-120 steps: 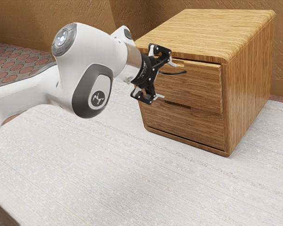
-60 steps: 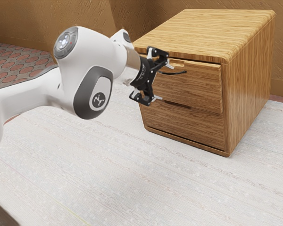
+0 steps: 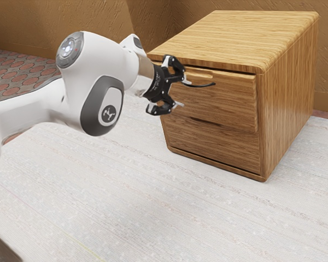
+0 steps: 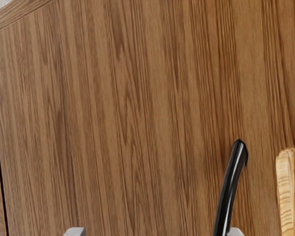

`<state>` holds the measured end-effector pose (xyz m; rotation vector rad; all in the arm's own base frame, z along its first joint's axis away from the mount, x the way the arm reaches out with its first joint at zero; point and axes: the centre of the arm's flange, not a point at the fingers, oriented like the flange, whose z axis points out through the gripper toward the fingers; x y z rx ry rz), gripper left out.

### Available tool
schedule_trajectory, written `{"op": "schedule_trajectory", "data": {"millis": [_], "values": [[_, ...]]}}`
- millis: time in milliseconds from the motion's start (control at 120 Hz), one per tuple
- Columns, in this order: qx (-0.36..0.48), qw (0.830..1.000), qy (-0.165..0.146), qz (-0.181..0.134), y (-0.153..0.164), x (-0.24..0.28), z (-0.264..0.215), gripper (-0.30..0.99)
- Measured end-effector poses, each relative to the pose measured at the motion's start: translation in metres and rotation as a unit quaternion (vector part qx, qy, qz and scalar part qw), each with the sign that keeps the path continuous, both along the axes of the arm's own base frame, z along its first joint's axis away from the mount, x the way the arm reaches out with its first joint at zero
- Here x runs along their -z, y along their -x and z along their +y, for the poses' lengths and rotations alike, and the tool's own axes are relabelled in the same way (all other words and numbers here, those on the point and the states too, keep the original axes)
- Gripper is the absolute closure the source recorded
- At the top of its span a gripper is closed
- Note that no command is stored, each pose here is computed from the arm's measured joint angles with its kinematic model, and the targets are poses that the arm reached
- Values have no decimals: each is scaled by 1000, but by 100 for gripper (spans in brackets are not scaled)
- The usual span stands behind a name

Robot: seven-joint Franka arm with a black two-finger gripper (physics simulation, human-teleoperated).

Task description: Pull the drawer handle with one arm to open the drawer

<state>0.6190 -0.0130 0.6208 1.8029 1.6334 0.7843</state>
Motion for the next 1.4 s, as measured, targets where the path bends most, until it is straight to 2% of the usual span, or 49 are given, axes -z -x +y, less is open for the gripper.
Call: {"op": "schedule_trajectory", "data": {"millis": [233,433,700,1183,1400], "values": [[2,1000,-1,-8,5,-10,-2,65],[3,1000,-2,-9,7,-13,-3,74],[3,1000,-4,-3,19,-10,-5,78],[5,1000,-6,1,61,-9,-15,79],[4,1000,-8,-8,82,-13,-17,79]]}}
